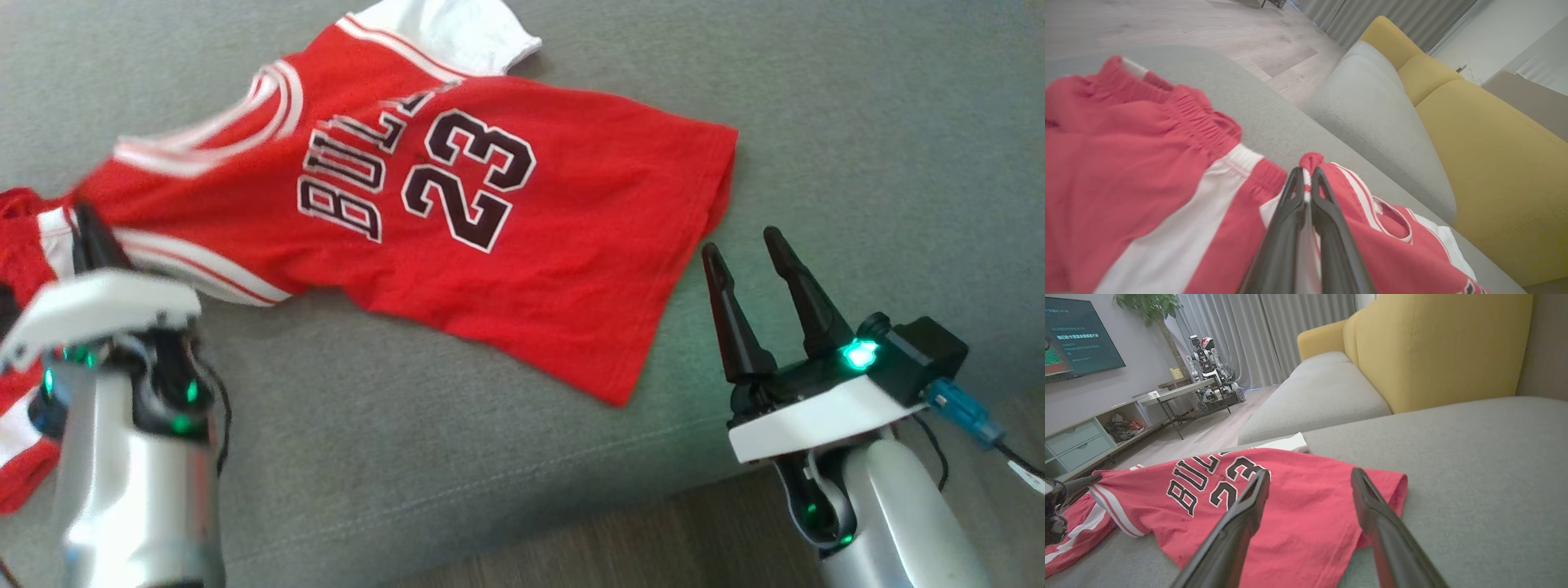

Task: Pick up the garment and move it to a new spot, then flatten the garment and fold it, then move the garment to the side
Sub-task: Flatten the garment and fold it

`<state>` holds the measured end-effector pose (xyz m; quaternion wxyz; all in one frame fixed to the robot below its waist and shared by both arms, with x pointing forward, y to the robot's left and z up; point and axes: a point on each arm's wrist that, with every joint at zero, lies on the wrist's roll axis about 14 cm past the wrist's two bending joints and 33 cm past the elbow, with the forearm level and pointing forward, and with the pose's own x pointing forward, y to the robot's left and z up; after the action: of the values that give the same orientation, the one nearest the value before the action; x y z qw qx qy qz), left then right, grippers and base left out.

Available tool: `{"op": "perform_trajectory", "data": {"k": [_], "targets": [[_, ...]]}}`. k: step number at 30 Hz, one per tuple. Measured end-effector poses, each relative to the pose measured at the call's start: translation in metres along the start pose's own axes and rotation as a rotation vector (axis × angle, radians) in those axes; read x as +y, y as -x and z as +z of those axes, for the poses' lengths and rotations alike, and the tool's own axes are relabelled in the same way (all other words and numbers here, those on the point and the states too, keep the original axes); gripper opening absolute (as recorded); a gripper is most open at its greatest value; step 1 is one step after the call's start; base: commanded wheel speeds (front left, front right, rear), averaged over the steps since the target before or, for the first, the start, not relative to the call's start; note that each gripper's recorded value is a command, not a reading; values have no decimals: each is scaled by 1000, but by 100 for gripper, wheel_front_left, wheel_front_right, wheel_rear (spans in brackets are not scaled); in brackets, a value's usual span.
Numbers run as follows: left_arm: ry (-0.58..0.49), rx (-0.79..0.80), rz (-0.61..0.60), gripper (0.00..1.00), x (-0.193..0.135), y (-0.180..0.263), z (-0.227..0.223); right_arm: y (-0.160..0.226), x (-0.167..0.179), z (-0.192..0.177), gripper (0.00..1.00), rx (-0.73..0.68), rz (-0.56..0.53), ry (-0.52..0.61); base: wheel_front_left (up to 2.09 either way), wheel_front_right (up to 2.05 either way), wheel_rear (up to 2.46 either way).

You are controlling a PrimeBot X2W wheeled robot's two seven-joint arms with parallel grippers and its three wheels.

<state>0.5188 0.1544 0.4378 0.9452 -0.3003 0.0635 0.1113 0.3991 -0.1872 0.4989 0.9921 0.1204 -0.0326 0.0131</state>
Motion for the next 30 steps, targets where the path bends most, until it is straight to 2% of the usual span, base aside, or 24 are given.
{"op": "perform_trajectory", "data": {"k": [5,9,10,12,15,22,30], "targets": [[-5,-16,24,0,29,24,3,-5,-3,-23,100,64,-14,-42,0,0,0],[-28,-81,-20,0,28,34,26,-1,11,-57,100,167,21,-70,0,0,0],[-28,-93,-29,100,26,35,30,0,16,-65,100,194,35,-73,0,0,0],[-38,-103,-65,100,18,38,34,3,22,-78,100,234,50,-75,0,0,0],[-108,-128,-121,100,2,46,40,4,25,-86,100,261,57,-77,0,0,0],[-315,-152,-147,100,2,84,38,4,16,-99,100,303,34,-53,0,0,0],[-417,-147,-193,100,-11,123,27,-15,8,-118,100,364,2,-63,0,0,0]]}}
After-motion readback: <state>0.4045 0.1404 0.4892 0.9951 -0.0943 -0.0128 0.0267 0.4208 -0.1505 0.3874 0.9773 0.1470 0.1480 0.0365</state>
